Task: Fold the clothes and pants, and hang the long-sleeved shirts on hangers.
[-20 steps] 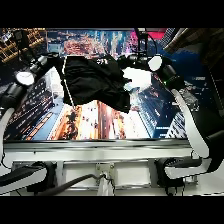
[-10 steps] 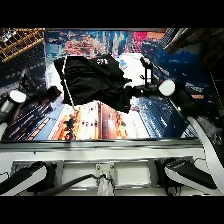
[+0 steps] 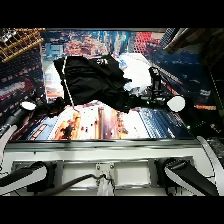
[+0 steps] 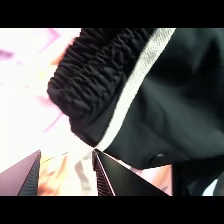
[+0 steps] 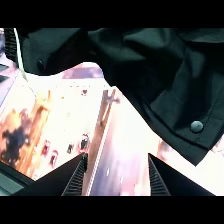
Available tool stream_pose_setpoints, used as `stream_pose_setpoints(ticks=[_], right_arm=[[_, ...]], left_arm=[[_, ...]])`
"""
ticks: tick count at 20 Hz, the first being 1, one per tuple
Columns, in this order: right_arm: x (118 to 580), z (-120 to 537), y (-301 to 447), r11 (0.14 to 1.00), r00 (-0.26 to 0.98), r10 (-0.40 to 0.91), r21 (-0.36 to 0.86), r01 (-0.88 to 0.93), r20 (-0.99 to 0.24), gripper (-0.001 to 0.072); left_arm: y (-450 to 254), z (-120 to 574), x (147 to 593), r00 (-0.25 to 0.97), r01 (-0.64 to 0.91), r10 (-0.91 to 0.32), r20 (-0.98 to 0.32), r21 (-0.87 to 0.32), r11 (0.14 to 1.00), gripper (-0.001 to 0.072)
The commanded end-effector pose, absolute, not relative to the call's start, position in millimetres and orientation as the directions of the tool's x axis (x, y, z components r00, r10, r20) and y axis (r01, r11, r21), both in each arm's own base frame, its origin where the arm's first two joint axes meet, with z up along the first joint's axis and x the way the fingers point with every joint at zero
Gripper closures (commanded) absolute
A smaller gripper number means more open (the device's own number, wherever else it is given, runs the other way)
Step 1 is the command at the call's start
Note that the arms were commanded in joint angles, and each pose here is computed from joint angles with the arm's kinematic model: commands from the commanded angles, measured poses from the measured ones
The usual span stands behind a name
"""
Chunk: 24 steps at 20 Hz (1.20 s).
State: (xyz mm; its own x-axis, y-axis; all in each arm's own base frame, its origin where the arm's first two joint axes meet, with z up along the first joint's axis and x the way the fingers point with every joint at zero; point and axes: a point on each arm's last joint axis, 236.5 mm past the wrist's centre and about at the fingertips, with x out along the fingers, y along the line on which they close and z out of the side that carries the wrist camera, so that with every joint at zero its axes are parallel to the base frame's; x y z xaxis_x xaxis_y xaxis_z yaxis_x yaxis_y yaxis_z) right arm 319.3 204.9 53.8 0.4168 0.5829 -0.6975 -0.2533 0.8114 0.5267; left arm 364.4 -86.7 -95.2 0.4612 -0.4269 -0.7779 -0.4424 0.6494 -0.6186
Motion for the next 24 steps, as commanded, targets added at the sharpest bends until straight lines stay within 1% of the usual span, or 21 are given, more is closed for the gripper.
stream_pose_setpoints(ticks=[1,7,8,9,10,11,13,15,17,18,20,22,23,24], right_arm=[[317.6,55.0,205.5,0.807,0.419,0.587,0.538,-0.242,-0.693,0.0285],[317.6,55.1,205.6,0.806,0.419,0.587,0.545,-0.230,-0.693,0.0285],[318.6,55.4,205.2,0.807,0.423,0.586,0.544,-0.230,-0.691,0.0285],[321.2,55.3,203.5,0.811,0.434,0.579,0.541,-0.220,-0.691,0.0285],[324.9,53.8,199.5,0.821,0.448,0.561,0.536,-0.195,-0.696,0.0285],[329.1,49.7,192.3,0.835,0.467,0.531,0.530,-0.147,-0.707,0.0285],[325.5,33.4,186.1,0.832,0.460,0.507,0.554,-0.037,-0.729,0.0287],[308.3,7.7,190.6,0.826,0.414,0.507,0.563,0.019,-0.756,0.0288],[295.2,-14.8,196.4,0.816,0.397,0.503,0.573,0.074,-0.768,0.0287],[293.8,-21.2,199.2,0.806,0.408,0.501,0.584,0.100,-0.763,0.0286],[303.4,-24.0,200.8,0.767,0.473,0.491,0.620,0.162,-0.731,0.0284],[318.4,-29.1,198.1,0.721,0.519,0.469,0.649,0.241,-0.714,0.0280],[322.7,-39.7,196.6,0.703,0.517,0.455,0.649,0.292,-0.725,0.0247],[320.5,-54.4,198.0,0.681,0.487,0.451,0.641,0.353,-0.748,0.0199]], left_arm=[[-98.5,-101.4,375.1,0.491,-0.450,-0.446,-0.749,-0.656,0.606,0.0367],[-108.3,-110.0,394.6,0.522,-0.440,-0.440,-0.731,-0.672,0.596,0.0370],[-109.1,-107.0,399.5,0.527,-0.430,-0.442,-0.726,-0.676,0.598,0.0414],[-109.7,-101.7,405.5,0.538,-0.404,-0.442,-0.717,-0.680,0.611,0.0540],[-109.8,-95.1,411.9,0.551,-0.373,-0.443,-0.707,-0.684,0.627,0.0641],[-111.9,-87.6,417.6,0.560,-0.336,-0.452,-0.695,-0.688,0.643,0.0696],[-116.3,-72.9,424.8,0.568,-0.288,-0.476,-0.671,-0.704,0.649,0.0696],[-122.6,-57.3,424.4,0.571,-0.239,-0.505,-0.648,-0.719,0.652,0.0696],[-129.8,-39.2,420.0,0.571,-0.163,-0.536,-0.622,-0.726,0.669,0.0697],[-132.6,-30.4,416.3,0.567,-0.121,-0.548,-0.615,-0.720,0.683,0.0697],[-132.3,-17.6,410.6,0.569,-0.062,-0.544,-0.616,-0.692,0.719,0.0698],[-133.0,-7.0,407.1,0.573,-0.030,-0.548,-0.609,-0.685,0.728,0.0698],[-134.7,-2.5,405.5,0.573,-0.023,-0.556,-0.603,-0.690,0.724,0.0698],[-136.9,1.9,403.3,0.570,-0.016,-0.564,-0.597,-0.695,0.719,0.0698]])
